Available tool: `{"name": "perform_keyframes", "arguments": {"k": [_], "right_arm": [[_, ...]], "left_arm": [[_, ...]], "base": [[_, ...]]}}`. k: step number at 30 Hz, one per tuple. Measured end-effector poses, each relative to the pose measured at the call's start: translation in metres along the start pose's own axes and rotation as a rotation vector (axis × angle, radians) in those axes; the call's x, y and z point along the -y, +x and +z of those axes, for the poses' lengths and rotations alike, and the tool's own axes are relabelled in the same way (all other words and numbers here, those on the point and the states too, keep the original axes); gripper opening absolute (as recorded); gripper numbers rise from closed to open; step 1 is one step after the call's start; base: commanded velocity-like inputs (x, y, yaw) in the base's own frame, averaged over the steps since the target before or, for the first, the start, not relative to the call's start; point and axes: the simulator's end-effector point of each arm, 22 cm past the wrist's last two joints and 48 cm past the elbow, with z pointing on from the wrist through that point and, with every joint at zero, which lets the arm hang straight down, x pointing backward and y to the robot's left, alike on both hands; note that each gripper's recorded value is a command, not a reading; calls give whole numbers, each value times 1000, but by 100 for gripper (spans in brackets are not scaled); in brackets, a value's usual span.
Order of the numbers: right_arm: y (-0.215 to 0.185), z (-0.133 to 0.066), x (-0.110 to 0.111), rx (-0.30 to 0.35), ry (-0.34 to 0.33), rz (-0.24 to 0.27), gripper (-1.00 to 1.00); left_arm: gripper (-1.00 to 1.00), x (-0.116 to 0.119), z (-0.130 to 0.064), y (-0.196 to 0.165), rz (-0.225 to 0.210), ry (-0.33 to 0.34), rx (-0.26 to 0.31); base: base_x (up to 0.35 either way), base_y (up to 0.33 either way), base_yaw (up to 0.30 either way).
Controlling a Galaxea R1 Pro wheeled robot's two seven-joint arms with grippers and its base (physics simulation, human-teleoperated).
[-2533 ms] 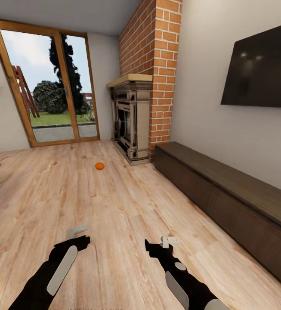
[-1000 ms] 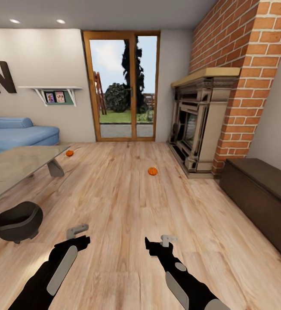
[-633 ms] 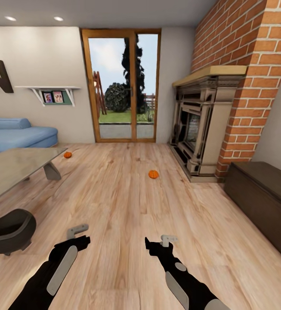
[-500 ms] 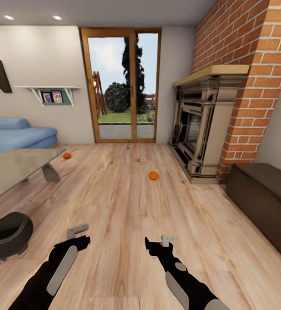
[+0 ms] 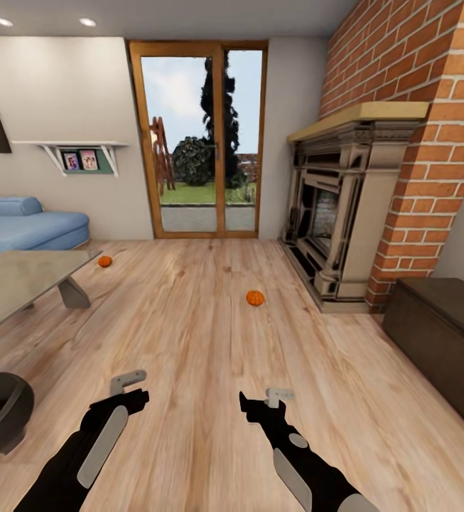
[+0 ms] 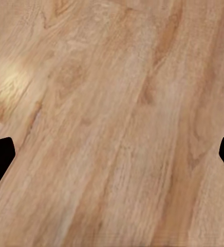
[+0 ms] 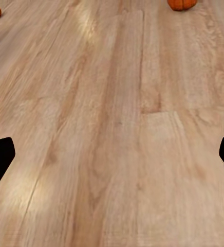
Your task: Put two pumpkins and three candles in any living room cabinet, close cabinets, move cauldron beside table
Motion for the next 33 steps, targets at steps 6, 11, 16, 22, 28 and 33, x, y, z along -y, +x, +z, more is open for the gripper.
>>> {"name": "perform_keyframes", "arguments": {"k": [6, 11, 16, 22, 28, 33], "right_arm": [[0, 0, 0, 0, 0, 0, 100], [2, 0, 2, -6, 8, 6, 100], [49, -5, 4, -229, 16, 5, 100], [60, -9, -1, -393, -2, -4, 100], [54, -8, -6, -389, -11, 0, 100], [57, -8, -8, -402, -17, 2, 100]], "left_arm": [[100, 0, 0, 0, -1, 1, 0], [100, 0, 0, 0, 0, 0, 0], [100, 0, 0, 0, 0, 0, 0], [100, 0, 0, 0, 0, 0, 0], [100, 0, 0, 0, 1, -1, 1], [100, 0, 1, 1, 1, -1, -1]], "base": [[334, 0, 0], [334, 0, 0], [334, 0, 0], [334, 0, 0], [334, 0, 0], [334, 0, 0]]}}
